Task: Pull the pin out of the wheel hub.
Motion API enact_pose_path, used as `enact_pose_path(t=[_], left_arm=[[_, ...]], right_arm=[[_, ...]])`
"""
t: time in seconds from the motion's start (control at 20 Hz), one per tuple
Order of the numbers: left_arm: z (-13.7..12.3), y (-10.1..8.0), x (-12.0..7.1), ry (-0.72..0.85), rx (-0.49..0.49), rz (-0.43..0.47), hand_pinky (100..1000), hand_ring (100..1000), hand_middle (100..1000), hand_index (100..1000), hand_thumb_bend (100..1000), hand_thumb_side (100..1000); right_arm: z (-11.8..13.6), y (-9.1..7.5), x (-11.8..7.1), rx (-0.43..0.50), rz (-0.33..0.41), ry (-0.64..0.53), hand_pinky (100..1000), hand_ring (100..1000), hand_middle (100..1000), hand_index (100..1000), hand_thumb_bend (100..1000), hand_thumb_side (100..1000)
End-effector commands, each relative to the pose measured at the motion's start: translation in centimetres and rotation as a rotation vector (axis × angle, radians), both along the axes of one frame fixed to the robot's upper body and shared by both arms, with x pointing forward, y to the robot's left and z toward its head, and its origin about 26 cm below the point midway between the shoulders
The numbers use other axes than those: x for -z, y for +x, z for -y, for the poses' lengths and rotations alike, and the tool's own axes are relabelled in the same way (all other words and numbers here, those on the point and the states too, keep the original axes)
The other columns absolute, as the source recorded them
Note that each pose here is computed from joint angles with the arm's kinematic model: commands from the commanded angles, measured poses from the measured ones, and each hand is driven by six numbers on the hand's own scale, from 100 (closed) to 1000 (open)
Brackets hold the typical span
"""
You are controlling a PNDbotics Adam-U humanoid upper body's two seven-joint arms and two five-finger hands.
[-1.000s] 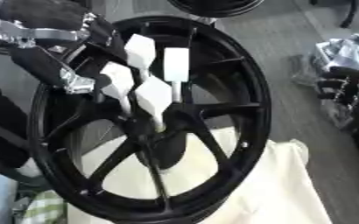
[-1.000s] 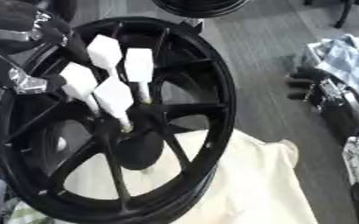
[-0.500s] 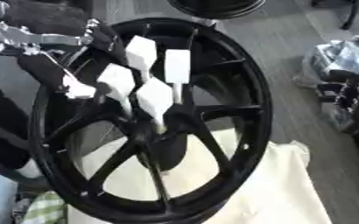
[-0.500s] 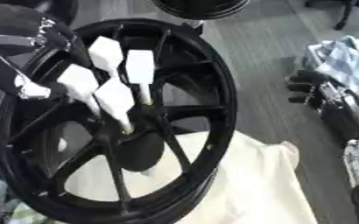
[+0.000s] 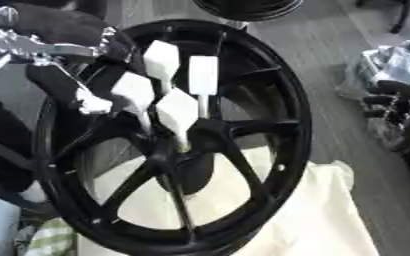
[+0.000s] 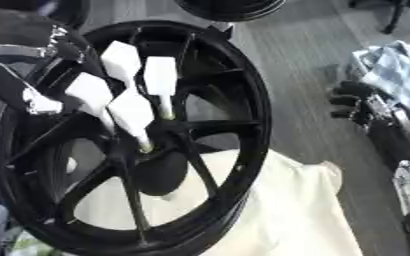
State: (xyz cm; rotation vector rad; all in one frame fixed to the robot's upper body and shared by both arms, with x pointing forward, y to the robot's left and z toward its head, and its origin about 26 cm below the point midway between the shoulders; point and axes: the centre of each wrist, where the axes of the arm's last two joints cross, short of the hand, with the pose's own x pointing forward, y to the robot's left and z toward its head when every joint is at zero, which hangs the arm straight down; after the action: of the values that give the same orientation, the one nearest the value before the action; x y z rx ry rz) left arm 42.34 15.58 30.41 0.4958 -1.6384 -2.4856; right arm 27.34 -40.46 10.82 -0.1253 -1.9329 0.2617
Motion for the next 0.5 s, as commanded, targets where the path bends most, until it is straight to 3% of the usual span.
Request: enact_pose_path(t=[0.05,0.5], left_arm=[[-0.24,0.01,-0.89,0.358,0.199,0.034,896,798,719,814,213,602],[0.14,0.05,-0.24,0.331,0.212,-0.009,871,755,654,764,100,554]], right_arm=[[0.25,0.00,-0.80,-0.002,0.016,-0.027,716,794,764,819,100,788],[0.23,-0.02,-0.76,-0.001,0.017,-0.029,717,794,764,819,100,788]])
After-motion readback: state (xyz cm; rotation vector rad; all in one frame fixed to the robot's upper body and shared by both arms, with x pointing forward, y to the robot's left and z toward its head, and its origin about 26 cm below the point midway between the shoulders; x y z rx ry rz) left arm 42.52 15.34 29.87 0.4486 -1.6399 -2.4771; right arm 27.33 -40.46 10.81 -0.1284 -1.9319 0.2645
